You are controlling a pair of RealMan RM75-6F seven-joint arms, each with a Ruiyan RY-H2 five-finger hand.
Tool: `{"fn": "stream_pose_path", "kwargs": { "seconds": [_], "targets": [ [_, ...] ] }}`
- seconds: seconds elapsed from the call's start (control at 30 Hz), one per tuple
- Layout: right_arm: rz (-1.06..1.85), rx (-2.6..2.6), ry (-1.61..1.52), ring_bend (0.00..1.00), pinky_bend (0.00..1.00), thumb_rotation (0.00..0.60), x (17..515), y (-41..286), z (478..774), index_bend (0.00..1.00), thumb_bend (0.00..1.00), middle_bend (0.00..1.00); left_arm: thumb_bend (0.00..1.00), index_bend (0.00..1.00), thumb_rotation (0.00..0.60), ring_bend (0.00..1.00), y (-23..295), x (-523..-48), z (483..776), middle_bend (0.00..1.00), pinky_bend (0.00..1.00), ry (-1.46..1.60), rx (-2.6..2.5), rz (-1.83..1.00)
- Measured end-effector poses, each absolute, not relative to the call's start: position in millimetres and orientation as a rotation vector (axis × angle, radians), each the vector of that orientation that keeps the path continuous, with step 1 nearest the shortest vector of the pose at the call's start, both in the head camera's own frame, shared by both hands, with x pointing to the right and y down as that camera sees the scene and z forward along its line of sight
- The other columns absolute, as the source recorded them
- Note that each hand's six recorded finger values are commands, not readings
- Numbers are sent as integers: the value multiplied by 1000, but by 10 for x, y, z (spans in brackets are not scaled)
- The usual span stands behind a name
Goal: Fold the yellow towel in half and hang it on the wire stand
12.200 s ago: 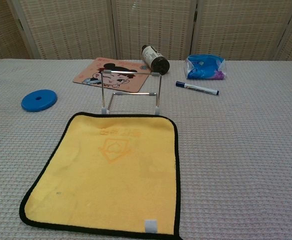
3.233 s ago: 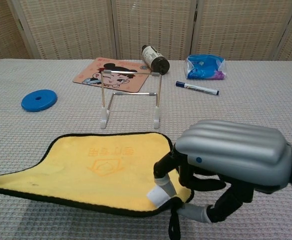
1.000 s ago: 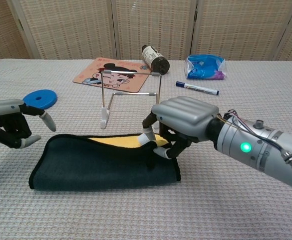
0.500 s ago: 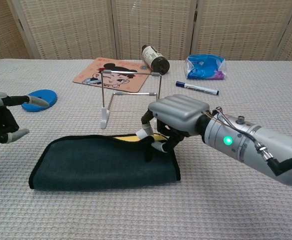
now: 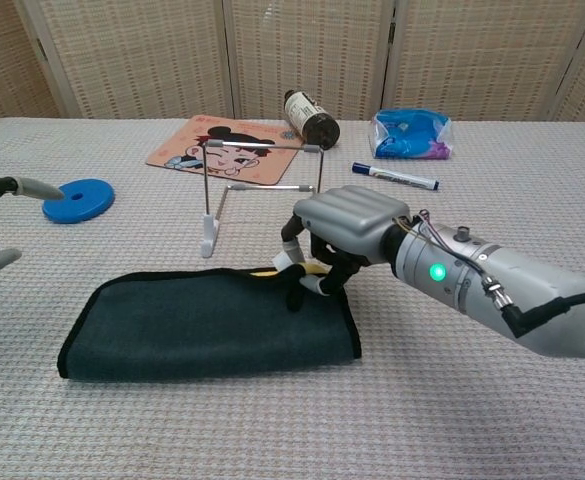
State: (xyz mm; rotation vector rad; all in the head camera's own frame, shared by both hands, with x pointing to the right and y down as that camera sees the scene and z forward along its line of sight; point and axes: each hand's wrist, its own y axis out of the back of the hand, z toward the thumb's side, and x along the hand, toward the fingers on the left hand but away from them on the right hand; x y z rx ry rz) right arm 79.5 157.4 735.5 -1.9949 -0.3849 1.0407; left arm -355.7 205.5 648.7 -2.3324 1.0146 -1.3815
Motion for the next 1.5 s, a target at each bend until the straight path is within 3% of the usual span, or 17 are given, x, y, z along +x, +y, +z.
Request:
{"fn": "stream_pose_path", "kwargs": {
  "seconds": [0.07, 0.2, 0.27, 0.63, 0.73, 0.87, 0.97, 1.13, 1.5],
  "targets": [
    [1044, -1995, -384, 1000, 1000, 600, 791, 1563, 7373, 408, 515, 933, 523, 127, 600, 838, 2065, -3563, 6466, 990, 1000, 1019, -2332, -1378],
    [1053, -1997, -376, 1000, 1000, 600, 795, 1558, 7409, 153, 468, 920, 523, 124, 600, 839, 2084, -3586, 6425, 990, 1000, 1029, -2329, -1375],
    [1056, -2004, -380, 1000, 1000, 600, 799, 1551, 7413, 100, 437, 919, 523, 124, 600, 839, 2087, -3595, 6411, 990, 1000, 1034, -2327, -1373],
    [1028, -1983, -382, 1000, 1000, 600, 929, 1486, 7249, 63, 362, 899, 521, 124, 600, 839, 2097, -3628, 6334, 990, 1000, 1054, -2314, -1363],
    [997, -1955, -375, 1000, 1000, 600, 1008, 1446, 7141, 101, 278, 888, 522, 124, 600, 838, 2096, -3652, 6305, 990, 1000, 1065, -2305, -1361],
    [933, -1905, -335, 1000, 1000, 600, 1085, 1435, 7012, 366, 139, 888, 521, 124, 600, 839, 2093, -3688, 6266, 990, 1000, 1078, -2290, -1361],
    [863, -1859, -276, 1000, 1000, 600, 1127, 1465, 6940, 451, 106, 895, 521, 124, 600, 839, 2097, -3713, 6242, 990, 1000, 1090, -2280, -1363],
    [742, -1796, -160, 1000, 1000, 600, 1198, 1557, 6893, 485, 103, 904, 521, 124, 600, 838, 2126, -3733, 6232, 990, 1000, 1092, -2279, -1376],
    [689, -1706, -23, 1000, 1000, 600, 1257, 1600, 7122, 492, 103, 907, 521, 124, 600, 838, 2169, -3777, 6227, 990, 1000, 1100, -2280, -1398]
  ]
}}
